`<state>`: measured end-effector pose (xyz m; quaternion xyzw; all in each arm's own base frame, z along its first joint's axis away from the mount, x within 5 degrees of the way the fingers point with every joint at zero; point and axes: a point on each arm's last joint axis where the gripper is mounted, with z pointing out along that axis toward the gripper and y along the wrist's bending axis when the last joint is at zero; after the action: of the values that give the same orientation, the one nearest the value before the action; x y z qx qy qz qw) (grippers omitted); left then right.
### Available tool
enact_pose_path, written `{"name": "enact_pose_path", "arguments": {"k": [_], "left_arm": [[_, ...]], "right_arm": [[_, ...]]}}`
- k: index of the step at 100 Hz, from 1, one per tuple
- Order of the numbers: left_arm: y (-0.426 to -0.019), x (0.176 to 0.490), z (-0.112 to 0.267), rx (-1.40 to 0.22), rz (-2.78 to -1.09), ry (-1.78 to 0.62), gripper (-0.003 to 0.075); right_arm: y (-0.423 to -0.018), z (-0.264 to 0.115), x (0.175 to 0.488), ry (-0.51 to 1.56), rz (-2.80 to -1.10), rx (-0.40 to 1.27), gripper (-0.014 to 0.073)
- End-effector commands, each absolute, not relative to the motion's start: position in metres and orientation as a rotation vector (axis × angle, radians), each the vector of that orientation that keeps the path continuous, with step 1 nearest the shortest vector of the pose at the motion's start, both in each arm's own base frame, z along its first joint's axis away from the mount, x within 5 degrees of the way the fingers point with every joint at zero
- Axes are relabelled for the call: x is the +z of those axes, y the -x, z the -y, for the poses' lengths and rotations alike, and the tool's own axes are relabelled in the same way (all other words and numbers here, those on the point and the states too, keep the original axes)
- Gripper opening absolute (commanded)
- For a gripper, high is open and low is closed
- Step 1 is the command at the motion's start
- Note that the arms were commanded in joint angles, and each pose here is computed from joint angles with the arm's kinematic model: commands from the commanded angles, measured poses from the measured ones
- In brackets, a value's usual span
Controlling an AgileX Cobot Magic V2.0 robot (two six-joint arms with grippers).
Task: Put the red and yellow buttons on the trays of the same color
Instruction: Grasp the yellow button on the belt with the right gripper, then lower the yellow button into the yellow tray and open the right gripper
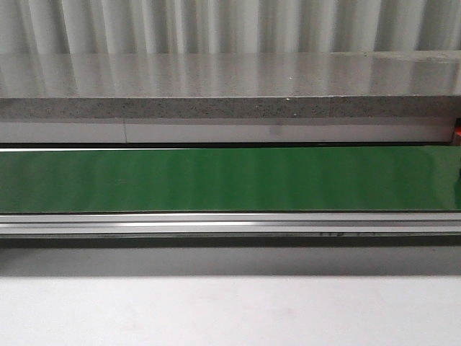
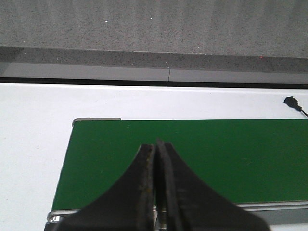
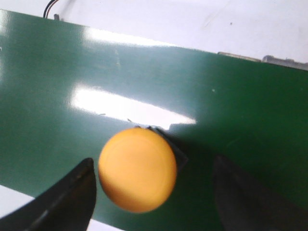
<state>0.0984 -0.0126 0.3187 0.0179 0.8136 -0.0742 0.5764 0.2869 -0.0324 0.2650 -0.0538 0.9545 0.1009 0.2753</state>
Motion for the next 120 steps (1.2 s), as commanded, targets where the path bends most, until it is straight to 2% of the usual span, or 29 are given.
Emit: {"name": "enact_pose_path", "arguments": {"k": [1,22,27,42,51,75,91,112,120], "left_arm": [[-0.100,0.334,0.012,-0.182,-1.808,-0.023,-0.0020],[-0.100,0.334,0.012,-0.182,-1.808,-0.023,-0.0020],[-0.100,0.334,0.012,-0.182,-1.808,-0.023,-0.0020],[-0.100,0.334,0.012,-0.182,-1.808,-0.023,-0.0020],[-0.100,0.334,0.012,-0.182,-1.808,-0.023,-0.0020],[-0.100,0.334,0.012,-0.182,-1.808,-0.023,-0.0020],[-0.100,0.334,0.012,-0.182,-1.808,-0.023,-0.0020],[-0.100,0.334,0.012,-0.182,-1.808,-0.023,-0.0020],[-0.100,0.334,0.012,-0.182,-1.808,-0.023,-0.0020]], "right_arm": [[-0.293,0.034,0.277,0.135,-2.484,0.231,0.0511],[-0.302,0.037,0.266,0.111,-2.491,0.217,0.0479],[-0.302,0.037,0.267,0.106,-2.489,0.216,0.0428],[-0.301,0.037,0.267,0.095,-2.497,0.229,0.0183],[-0.300,0.036,0.268,0.091,-2.500,0.237,0.0103],[-0.287,0.035,0.292,0.059,-2.429,0.212,0.0097],[-0.267,0.040,0.317,0.022,-2.379,0.098,0.0097],[-0.234,0.067,0.337,-0.226,-2.376,-0.070,0.0097],[-0.220,0.082,0.340,-0.406,-2.379,-0.116,0.0097]]}}
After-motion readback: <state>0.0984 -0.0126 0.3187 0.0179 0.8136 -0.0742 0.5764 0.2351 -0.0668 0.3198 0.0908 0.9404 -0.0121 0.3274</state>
